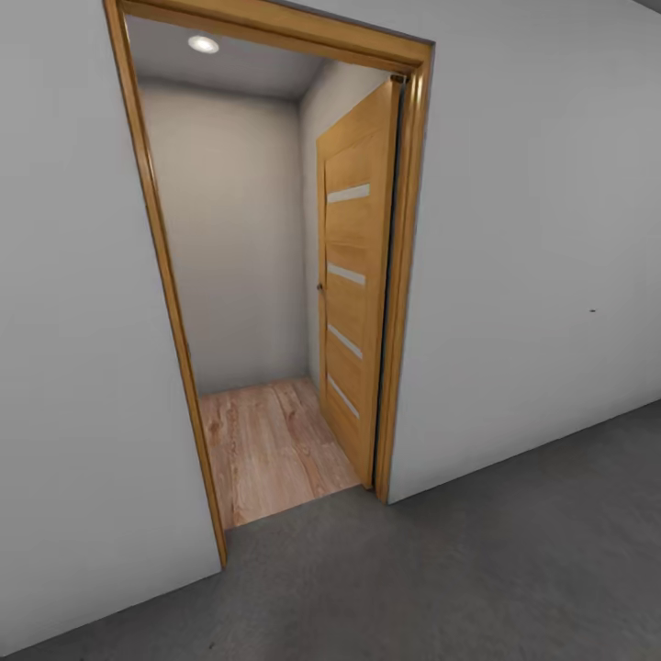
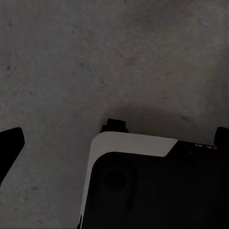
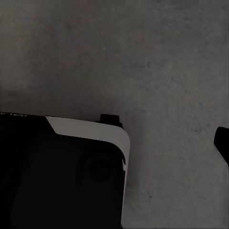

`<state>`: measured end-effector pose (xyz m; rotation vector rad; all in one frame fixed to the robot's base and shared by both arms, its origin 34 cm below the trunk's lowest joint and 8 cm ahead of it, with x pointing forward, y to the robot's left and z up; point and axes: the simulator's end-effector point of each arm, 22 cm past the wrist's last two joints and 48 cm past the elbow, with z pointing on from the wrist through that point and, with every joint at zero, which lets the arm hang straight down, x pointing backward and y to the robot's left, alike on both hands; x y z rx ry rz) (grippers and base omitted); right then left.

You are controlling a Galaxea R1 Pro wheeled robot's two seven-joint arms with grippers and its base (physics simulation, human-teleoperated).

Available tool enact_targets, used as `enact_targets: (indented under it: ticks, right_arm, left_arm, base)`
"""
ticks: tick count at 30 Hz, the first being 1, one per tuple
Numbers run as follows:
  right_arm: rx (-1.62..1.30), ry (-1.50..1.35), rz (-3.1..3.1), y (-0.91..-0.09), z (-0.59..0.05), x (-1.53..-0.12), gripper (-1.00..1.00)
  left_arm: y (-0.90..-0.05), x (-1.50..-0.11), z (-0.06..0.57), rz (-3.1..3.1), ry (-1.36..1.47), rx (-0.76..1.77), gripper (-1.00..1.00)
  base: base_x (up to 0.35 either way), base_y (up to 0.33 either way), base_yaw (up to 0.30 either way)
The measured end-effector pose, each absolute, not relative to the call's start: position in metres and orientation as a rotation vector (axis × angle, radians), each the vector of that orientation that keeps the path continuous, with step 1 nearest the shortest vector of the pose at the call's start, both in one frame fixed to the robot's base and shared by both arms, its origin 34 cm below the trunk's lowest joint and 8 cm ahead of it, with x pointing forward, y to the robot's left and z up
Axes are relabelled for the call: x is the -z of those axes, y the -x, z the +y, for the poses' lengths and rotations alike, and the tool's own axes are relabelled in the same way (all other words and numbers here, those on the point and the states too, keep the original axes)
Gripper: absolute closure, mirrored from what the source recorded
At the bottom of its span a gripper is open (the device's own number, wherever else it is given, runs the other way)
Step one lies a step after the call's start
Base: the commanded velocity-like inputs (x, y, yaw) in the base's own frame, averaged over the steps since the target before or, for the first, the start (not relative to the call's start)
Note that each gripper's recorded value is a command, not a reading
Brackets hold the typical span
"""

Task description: Move the two storage containers from the living room to the garage. In the garage, place one container on the floor and stack the other container on top of it (either order is fine).

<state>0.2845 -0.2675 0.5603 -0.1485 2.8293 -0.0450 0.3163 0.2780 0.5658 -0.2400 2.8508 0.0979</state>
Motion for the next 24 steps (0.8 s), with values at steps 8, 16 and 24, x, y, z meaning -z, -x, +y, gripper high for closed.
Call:
enact_targets:
  ticks: [8, 16, 24]
  right_arm:
    - [0.055, 0.154, 2.828, -0.2847, -0.2688, -0.5604, -1.0]
    - [0.059, 0.166, 2.827, -0.2848, -0.2698, -0.5605, -1.0]
    - [0.059, 0.169, 2.827, -0.2848, -0.27, -0.5604, -1.0]
  left_arm:
    - [-0.3164, -0.5659, 0.278, 2.85, 0.239, -0.098, -1.0]
    - [-0.3165, -0.5658, 0.2779, 2.85, 0.239, -0.098, -1.0]
    - [-0.3165, -0.5658, 0.2774, 2.85, 0.238, -0.097, -1.0]
  base:
    - [0.32, -0.064, 0.014]
    - [0.307, -0.115, 0.001]
    - [0.298, -0.137, 0.0]
